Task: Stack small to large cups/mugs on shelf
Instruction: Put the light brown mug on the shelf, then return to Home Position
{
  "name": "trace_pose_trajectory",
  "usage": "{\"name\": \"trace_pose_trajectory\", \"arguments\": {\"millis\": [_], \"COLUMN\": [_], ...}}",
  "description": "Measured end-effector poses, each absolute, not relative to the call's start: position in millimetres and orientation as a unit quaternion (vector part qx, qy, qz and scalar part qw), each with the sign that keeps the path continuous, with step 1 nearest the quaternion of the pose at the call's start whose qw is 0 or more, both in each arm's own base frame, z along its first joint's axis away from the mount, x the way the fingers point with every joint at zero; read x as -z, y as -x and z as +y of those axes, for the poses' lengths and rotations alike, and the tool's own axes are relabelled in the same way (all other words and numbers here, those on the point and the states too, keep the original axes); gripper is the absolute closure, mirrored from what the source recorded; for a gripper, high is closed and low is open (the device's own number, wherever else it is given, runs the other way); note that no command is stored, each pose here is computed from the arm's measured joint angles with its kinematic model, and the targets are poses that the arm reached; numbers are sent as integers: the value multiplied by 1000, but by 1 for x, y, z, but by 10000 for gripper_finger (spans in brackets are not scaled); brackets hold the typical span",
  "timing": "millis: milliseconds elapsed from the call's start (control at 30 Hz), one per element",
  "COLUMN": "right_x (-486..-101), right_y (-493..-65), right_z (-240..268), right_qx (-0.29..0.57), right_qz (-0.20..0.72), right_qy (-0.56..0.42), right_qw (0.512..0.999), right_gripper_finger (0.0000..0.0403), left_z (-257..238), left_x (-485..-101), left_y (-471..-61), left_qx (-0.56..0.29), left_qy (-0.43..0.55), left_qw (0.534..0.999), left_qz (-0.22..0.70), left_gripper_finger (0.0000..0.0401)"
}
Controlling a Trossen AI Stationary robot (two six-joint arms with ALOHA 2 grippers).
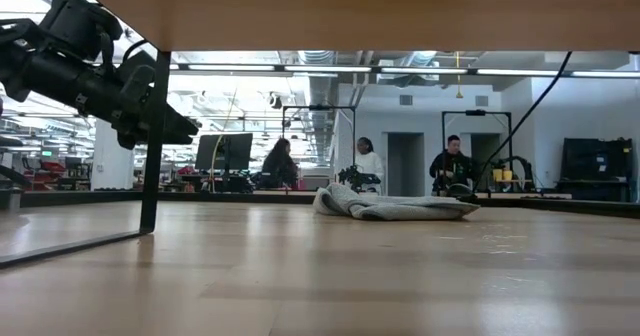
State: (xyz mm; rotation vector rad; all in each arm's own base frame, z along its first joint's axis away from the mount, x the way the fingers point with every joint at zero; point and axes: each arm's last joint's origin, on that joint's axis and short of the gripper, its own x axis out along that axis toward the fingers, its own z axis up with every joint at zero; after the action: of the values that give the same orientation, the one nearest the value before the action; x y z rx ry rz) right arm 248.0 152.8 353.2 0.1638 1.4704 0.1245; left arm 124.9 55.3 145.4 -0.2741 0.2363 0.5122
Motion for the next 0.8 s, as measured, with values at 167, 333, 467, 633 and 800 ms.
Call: {"name": "trace_pose_trajectory", "arguments": {"millis": [167,333,467,633,800], "right_x": [-353,-353,-361,-374,-384], "right_y": [-248,-248,-245,-242,-239], "right_z": [153,153,154,152,150], "right_qx": [-57,-57,-61,-64,-65], "right_qz": [670,670,667,661,656], "right_qy": [-74,-74,-73,-75,-76], "right_qw": [737,736,739,744,748], "right_gripper_finger": [204,189,187,192,201], "left_z": [55,55,55,55,55], "left_x": [-145,-143,-143,-143,-144], "left_y": [-125,-124,-124,-124,-124], "left_qx": [-253,-254,-255,-254,-255], "left_qy": [141,144,147,148,148], "left_qw": [950,948,948,948,948], "left_qz": [115,125,124,123,123], "left_gripper_finger": [204,204,204,204,204]}}
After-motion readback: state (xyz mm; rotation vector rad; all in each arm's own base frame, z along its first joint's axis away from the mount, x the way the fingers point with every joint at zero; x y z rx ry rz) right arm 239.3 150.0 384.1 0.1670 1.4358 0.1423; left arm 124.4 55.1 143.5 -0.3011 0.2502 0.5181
